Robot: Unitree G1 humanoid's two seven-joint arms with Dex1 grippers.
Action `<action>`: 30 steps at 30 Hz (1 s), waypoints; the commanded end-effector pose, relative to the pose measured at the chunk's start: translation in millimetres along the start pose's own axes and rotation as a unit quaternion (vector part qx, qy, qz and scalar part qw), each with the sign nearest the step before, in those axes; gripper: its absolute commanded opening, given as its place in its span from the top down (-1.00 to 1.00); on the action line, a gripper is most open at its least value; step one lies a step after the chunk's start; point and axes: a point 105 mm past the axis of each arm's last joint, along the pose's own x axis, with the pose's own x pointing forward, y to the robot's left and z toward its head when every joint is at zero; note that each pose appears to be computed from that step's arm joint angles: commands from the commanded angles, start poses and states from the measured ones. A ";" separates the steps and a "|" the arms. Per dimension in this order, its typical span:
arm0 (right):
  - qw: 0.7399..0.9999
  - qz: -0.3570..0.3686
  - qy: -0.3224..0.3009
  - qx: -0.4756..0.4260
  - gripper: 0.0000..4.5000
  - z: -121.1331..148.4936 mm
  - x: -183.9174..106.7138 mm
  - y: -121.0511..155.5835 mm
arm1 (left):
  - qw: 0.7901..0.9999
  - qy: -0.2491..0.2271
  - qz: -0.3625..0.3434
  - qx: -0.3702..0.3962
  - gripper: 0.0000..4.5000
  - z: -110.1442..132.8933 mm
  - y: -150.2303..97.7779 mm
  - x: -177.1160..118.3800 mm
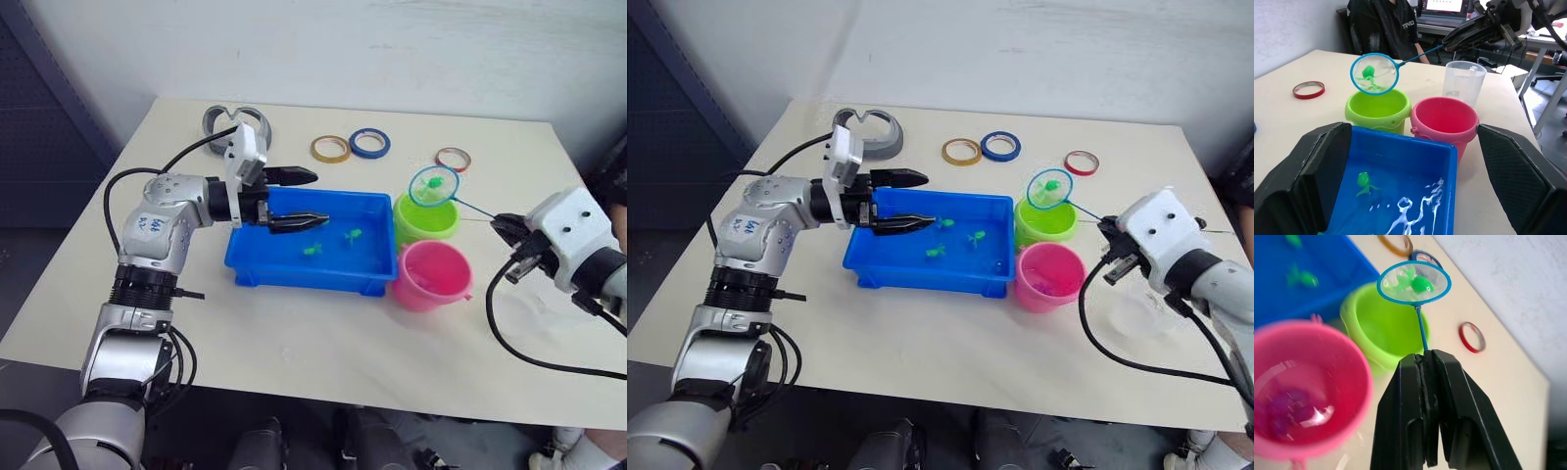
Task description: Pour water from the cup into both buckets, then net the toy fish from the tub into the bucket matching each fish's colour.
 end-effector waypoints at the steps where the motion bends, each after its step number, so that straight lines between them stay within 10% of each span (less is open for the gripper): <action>1: 0.983 -0.022 0.004 -0.183 1.00 4.7 2.4 -10.5 | 0.999 -0.009 -0.006 0.032 -0.97 14.5 -0.6 2.0; 7: 0.859 0.002 -0.013 -0.511 1.00 8.2 10.1 -12.6 | 0.999 -0.010 -0.003 0.033 -0.97 14.0 -1.7 0.3; 15: 0.814 0.006 -0.014 -0.580 1.00 8.1 10.5 -32.9 | 0.999 -0.007 0.010 0.037 -0.97 13.6 2.3 -5.8; 26: 0.791 0.032 -0.031 -0.610 1.00 4.8 13.3 -33.4 | 0.999 -0.002 0.018 0.044 -0.97 14.5 5.1 -11.7; 30: 0.842 -0.010 -0.034 -0.539 1.00 12.9 15.0 -46.2 | 0.999 0.004 0.024 0.048 -0.97 14.7 6.3 -16.3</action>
